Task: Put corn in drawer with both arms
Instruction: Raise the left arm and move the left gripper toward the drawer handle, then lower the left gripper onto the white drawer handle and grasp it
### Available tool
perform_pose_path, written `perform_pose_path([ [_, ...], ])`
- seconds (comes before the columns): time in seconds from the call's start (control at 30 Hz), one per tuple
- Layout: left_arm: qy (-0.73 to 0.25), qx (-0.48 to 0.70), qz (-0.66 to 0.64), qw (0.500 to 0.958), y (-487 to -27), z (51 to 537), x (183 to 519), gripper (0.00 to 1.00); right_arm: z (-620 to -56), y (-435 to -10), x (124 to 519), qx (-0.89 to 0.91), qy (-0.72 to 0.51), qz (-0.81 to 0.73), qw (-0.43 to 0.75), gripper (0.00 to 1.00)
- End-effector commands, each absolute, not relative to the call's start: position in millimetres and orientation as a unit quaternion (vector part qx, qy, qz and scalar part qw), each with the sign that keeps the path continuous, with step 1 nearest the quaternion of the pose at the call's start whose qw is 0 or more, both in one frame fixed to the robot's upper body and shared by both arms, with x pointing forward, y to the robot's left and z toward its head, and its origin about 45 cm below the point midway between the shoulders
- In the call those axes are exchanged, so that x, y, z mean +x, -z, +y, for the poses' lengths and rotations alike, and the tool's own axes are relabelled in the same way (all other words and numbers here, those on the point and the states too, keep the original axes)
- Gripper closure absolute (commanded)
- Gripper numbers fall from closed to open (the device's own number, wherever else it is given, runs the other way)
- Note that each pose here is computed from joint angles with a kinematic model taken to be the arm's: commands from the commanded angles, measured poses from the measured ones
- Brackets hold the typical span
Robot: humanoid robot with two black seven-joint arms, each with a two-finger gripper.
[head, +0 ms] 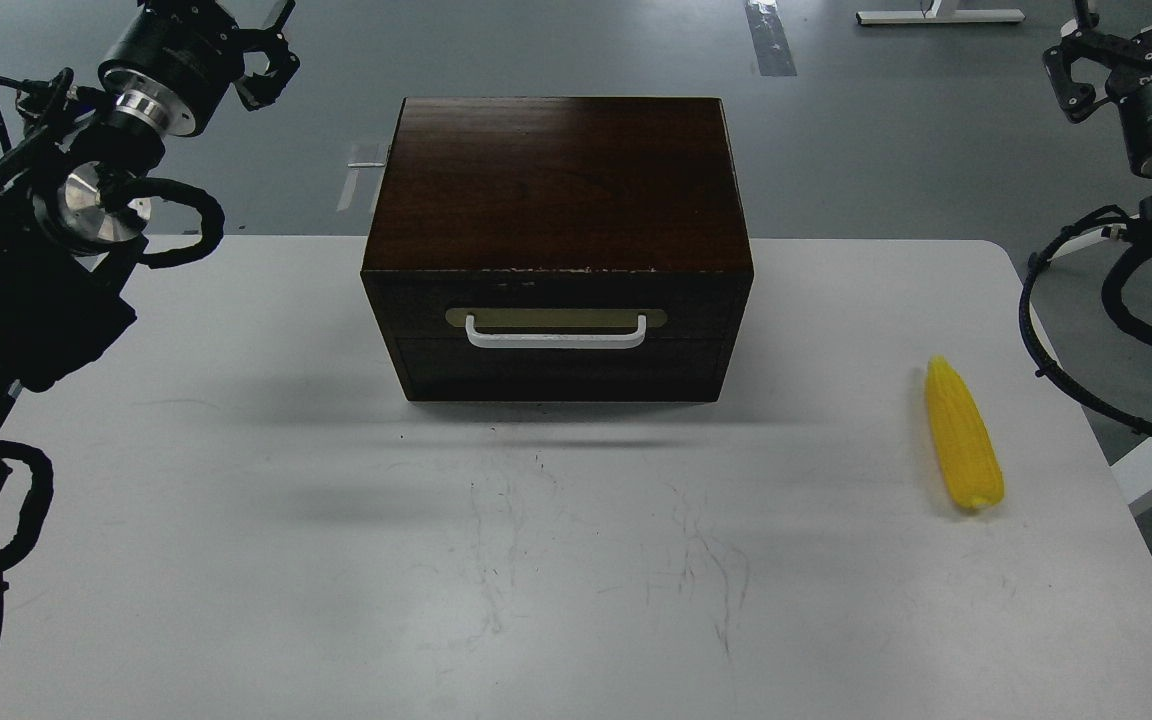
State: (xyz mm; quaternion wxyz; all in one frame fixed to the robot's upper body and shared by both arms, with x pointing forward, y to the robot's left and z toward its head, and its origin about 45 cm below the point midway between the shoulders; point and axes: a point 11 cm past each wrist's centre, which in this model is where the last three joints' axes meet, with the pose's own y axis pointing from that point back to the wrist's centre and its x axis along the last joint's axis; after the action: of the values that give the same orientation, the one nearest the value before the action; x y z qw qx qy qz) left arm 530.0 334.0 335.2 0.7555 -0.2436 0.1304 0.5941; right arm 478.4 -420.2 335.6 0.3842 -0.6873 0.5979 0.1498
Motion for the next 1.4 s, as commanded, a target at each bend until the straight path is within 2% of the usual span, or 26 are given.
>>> perform_pose_path([
  [0.0,-0.596,-0.249,0.129,0.752,-333.5,335.7,529.1,0.02,-422.4,-336.9,477.9,-0.687,-0.147,0.599,0.384,0.00],
  [0.2,-0.596,-0.259,0.122,0.750,-335.5,336.0,528.6,0.02,-425.3,-338.5,477.0,-0.685,-0.144,0.601,0.385,0.00],
  [0.4,-0.605,-0.237,0.102,0.754,-345.2,357.2,524.9,0.02,-432.6,-341.6,474.8,-0.683,-0.137,0.606,0.384,0.00],
  [0.53,-0.586,-0.196,0.063,0.783,-361.6,359.8,519.1,0.06,-433.9,-343.1,474.6,-0.683,-0.135,0.606,0.385,0.00],
  [0.6,-0.541,-0.112,-0.011,0.834,-383.8,345.3,509.5,0.06,-436.6,-343.9,473.6,-0.681,-0.132,0.608,0.386,0.00],
  [0.7,-0.485,-0.045,-0.093,0.868,-413.4,320.3,500.5,0.06,-440.7,-345.1,472.2,-0.678,-0.127,0.611,0.388,0.00],
  [0.8,-0.395,0.028,-0.198,0.897,-441.5,270.3,483.8,0.06,-441.7,-345.8,471.9,-0.677,-0.126,0.612,0.389,0.00],
  [0.93,-0.283,0.093,-0.305,0.905,-450.8,209.3,455.6,0.06,-441.2,-347.0,472.2,-0.678,-0.125,0.611,0.390,0.00],
  [1.03,-0.179,0.159,-0.412,0.879,-441.9,164.2,424.6,0.06,-441.7,-349.9,472.6,-0.677,-0.124,0.609,0.394,0.00],
  [1.17,-0.073,0.240,-0.536,0.806,-422.7,134.2,395.0,0.06,-445.0,-352.0,471.8,-0.672,-0.122,0.610,0.401,0.00],
  [1.27,0.005,0.301,-0.599,0.742,-398.6,112.5,386.4,0.06,-454.8,-356.0,468.0,-0.665,-0.109,0.617,0.406,0.00],
  [1.37,0.076,0.338,-0.626,0.699,-369.4,94.0,380.8,0.06,-459.9,-357.2,466.1,-0.661,-0.101,0.622,0.408,0.00],
])
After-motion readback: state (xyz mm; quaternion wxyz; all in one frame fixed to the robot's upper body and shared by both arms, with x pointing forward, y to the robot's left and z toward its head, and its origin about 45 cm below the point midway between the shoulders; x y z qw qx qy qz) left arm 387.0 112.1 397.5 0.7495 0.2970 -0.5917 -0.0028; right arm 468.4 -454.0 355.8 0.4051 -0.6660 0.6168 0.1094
